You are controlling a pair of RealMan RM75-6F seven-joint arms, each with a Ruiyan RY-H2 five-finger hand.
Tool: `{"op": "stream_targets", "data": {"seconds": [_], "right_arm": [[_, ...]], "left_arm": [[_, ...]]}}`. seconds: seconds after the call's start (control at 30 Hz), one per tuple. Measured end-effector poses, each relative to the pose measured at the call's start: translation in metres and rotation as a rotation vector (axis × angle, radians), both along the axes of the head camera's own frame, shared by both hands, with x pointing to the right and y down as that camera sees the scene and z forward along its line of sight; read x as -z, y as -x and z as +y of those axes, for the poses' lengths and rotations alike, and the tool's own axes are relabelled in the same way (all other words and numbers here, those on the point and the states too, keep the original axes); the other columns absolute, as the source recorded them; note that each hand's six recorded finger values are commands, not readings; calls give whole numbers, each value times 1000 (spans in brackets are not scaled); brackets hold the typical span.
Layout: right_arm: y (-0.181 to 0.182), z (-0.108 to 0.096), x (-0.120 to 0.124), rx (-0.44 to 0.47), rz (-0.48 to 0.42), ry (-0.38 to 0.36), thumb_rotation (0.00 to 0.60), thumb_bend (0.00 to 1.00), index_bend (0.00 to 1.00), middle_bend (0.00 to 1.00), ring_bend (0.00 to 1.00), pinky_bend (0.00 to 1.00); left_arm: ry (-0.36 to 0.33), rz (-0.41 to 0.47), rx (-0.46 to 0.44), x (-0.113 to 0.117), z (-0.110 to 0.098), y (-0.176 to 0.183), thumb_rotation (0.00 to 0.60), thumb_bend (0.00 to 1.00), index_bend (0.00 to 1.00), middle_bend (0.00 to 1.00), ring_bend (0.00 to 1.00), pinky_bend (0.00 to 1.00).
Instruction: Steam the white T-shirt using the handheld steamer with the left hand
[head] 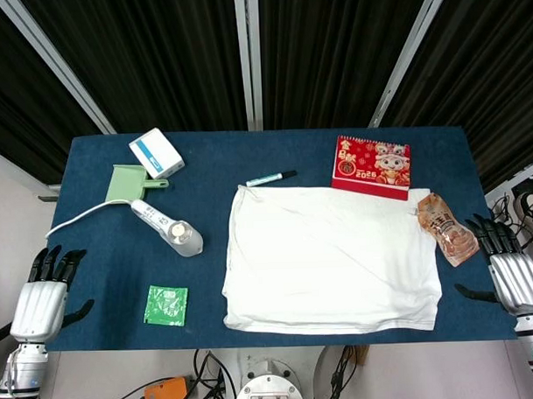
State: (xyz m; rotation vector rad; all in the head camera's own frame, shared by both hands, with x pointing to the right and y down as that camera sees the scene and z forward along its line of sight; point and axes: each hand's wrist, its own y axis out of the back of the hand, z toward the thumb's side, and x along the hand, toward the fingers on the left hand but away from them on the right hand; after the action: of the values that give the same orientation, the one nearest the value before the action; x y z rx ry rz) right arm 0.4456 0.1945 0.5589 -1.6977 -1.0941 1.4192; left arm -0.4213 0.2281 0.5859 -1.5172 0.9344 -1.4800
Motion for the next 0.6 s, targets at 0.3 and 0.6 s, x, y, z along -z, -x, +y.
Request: {"op": "stream_targets", "data": {"seconds": [0.3,0.6], "right_arm": [[2,2,-4,12,1,19,600,11,0,0,0,50],[5,5,-9,25,-1,36,600,11,0,0,0,50]], "left_arm": [[-37,-19,-89,4,-25,-17,600,139,138,148,24,0],[-14,-67,-313,-11,-81,-72,600,149,138,149,23,0]]}}
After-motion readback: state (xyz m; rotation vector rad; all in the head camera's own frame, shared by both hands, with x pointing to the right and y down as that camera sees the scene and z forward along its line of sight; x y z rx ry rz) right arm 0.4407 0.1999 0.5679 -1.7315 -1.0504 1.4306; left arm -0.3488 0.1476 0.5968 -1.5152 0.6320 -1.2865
